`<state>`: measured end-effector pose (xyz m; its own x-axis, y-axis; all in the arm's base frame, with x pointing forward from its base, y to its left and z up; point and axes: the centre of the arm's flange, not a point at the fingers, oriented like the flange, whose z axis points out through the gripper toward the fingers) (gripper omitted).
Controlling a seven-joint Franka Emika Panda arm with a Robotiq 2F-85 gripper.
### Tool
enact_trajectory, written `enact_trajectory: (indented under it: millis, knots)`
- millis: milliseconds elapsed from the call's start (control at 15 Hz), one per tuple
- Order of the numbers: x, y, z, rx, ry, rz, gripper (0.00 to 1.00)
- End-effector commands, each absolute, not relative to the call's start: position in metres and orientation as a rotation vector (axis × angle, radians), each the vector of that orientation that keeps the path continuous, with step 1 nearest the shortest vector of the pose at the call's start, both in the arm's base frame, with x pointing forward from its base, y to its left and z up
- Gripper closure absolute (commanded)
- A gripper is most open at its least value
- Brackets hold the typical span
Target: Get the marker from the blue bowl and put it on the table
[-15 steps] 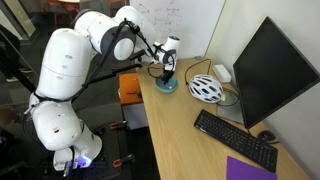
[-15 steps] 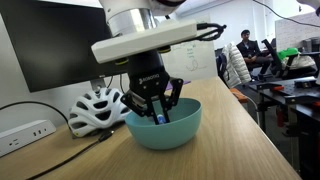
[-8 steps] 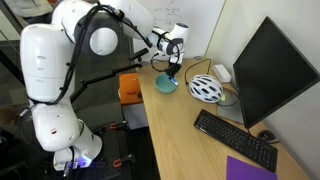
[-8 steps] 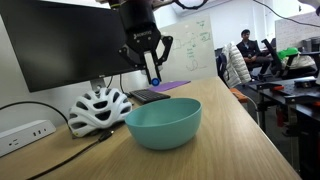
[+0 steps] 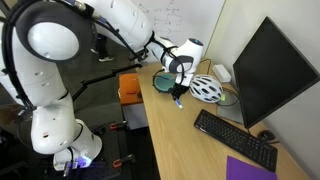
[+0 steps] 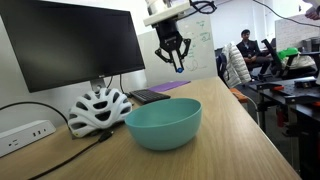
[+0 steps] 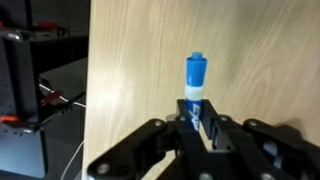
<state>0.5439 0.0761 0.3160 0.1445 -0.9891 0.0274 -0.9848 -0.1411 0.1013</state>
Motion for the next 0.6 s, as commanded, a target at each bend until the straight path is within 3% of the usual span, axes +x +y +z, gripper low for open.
enact_trajectory:
  millis: [0, 533]
  knots:
    - [0.510, 0.038, 0.294, 2.272, -2.034, -0.024, 0.95]
    - [0.486, 0.022, 0.228, 2.221, -2.094, 0.059, 0.95]
